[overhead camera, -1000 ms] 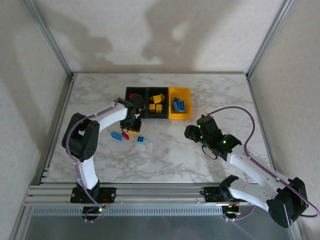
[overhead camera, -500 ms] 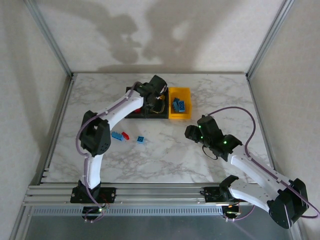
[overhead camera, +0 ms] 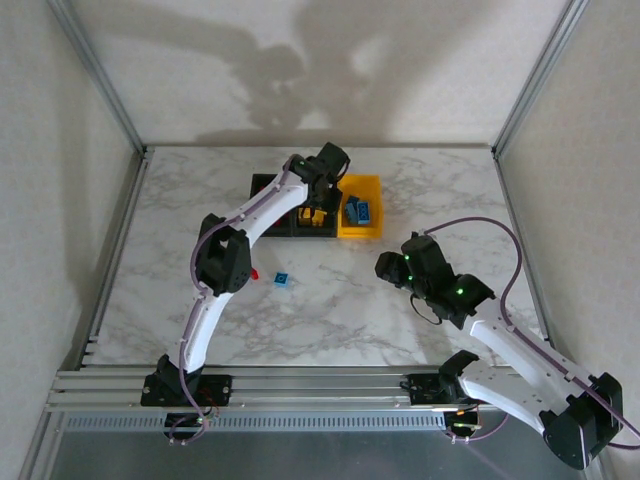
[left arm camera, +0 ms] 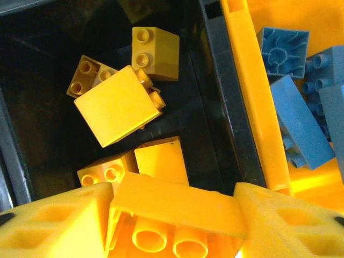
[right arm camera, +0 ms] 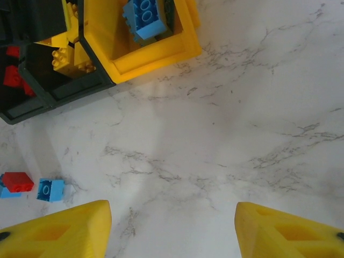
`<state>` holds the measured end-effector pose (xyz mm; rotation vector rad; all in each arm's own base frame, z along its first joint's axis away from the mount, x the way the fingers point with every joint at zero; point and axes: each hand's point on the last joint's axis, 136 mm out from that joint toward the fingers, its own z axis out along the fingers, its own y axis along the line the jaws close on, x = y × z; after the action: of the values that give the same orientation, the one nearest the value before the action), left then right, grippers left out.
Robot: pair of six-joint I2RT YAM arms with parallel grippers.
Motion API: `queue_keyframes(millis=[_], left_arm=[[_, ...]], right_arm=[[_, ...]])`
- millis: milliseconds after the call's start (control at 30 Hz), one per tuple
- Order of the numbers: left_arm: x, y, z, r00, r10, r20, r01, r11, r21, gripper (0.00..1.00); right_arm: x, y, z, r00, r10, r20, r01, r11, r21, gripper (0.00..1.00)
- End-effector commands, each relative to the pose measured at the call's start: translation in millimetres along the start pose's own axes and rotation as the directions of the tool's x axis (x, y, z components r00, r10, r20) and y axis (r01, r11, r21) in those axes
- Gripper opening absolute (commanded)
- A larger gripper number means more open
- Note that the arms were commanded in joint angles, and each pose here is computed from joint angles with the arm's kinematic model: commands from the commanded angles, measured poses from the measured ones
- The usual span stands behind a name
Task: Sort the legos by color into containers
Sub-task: Place the lego in the container, then pick up the lego from the center of the table.
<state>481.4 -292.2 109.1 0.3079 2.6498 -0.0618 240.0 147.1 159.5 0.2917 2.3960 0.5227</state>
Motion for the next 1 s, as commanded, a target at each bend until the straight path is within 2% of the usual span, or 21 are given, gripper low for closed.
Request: queue_keyframes(millis=[0, 233, 333, 433, 667, 800, 967], left_arm=[[-1, 11, -5, 1.000, -0.018, -0.009, 0.018, 0.999, -0.039, 0.71], [-11, 5, -46, 0.997, -0.053, 0.063, 0.053, 0.999, 0.015, 0.73], [-4, 9, -71, 0.992, -0.077, 0.104, 0.074, 0.997, 0.034, 0.73], [14, 21, -93, 0.984, -0.115, 0.138, 0.110, 0.993, 0.040, 0.74], [98, 68, -116, 0.960, -0.241, 0.142, 0.243, 0.970, -0.003, 0.78], [146, 95, -124, 0.909, -0.391, 0.146, 0.392, 0.920, 0.021, 0.77], [195, 123, -135, 0.778, -0.612, 0.146, 0.603, 0.791, 0.104, 0.75]], right_arm=[[-3, -7, -3, 1.000, 0.016, 0.014, -0.017, 0.999, 0.029, 0.62], [-4, 2, 2, 1.000, 0.003, 0.004, -0.003, 1.000, 0.003, 0.62], [-2, 7, 8, 1.000, -0.019, -0.013, 0.019, 1.000, -0.014, 0.62], [-2, 19, 13, 0.998, -0.053, -0.028, 0.051, 0.998, -0.047, 0.63], [2, 55, 30, 0.987, -0.143, -0.074, 0.131, 0.980, -0.148, 0.68], [19, 82, 46, 0.972, -0.196, -0.129, 0.168, 0.965, -0.201, 0.68], [47, 120, 76, 0.938, -0.269, -0.217, 0.220, 0.949, -0.224, 0.67]])
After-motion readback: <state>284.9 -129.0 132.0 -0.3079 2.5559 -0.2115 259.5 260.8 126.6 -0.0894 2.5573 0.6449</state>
